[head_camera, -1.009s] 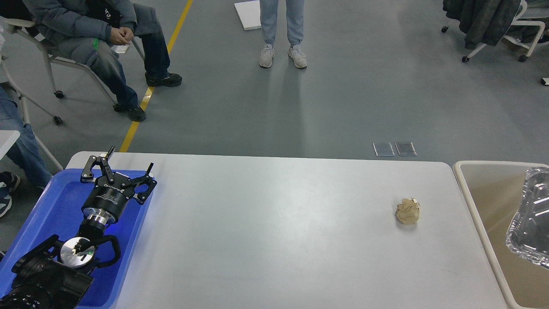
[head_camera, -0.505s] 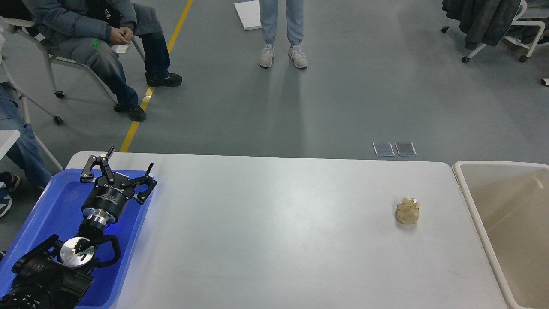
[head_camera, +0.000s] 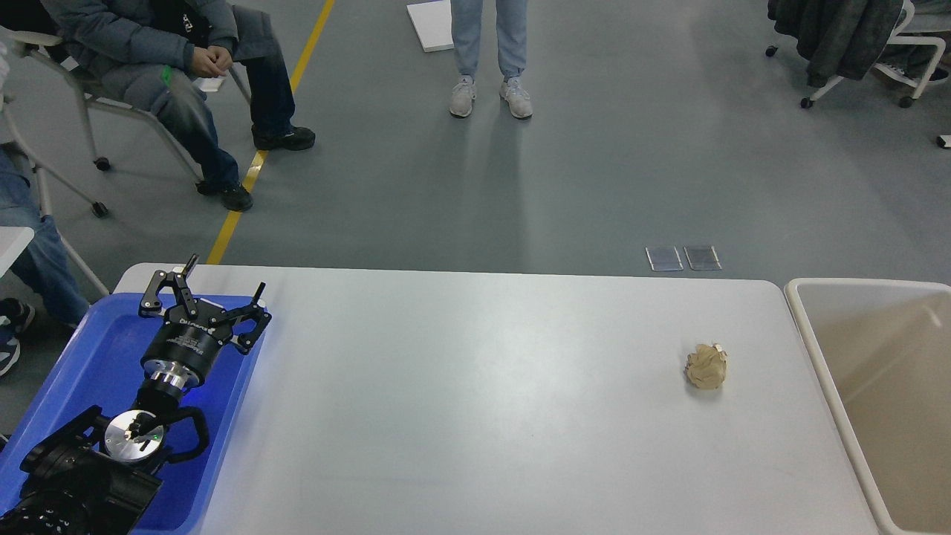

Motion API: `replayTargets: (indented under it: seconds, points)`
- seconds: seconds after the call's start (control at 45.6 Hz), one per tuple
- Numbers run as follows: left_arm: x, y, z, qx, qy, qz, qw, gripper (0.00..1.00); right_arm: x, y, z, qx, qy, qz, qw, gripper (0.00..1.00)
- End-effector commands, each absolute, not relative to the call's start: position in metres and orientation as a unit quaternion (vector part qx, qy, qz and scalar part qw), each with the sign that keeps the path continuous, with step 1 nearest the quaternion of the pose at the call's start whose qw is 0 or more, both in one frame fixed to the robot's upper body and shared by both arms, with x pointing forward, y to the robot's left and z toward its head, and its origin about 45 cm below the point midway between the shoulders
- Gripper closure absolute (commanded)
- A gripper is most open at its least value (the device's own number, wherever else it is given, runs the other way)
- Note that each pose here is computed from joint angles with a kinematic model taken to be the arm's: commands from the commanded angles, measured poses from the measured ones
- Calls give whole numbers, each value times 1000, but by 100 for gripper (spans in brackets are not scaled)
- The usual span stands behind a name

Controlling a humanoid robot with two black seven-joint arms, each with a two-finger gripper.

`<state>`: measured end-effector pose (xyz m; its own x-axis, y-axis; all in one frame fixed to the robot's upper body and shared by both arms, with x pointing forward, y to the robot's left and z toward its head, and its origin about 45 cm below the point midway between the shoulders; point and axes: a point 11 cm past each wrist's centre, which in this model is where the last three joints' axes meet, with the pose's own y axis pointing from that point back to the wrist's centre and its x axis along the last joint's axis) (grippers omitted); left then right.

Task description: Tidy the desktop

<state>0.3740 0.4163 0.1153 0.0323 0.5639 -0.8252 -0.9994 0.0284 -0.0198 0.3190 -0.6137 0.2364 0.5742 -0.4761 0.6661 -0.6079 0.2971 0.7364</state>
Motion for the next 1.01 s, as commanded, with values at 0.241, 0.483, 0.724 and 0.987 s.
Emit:
replayTargets:
  seconds: [0.241,0.483,0.724,0.987]
  points:
    - [374,416,115,-330,329,613,638,0,354,-573,355,657,-435,81,610,0]
    - [374,416,115,-330,329,613,638,0,386,-503,433,684,-362,148,615,0]
    - [374,416,115,-331,329,613,638,0,398,-420,478,693,-274,205,634,0]
    - [374,416,115,-331,329,613,637,0,392,-362,470,688,-177,214,670,0]
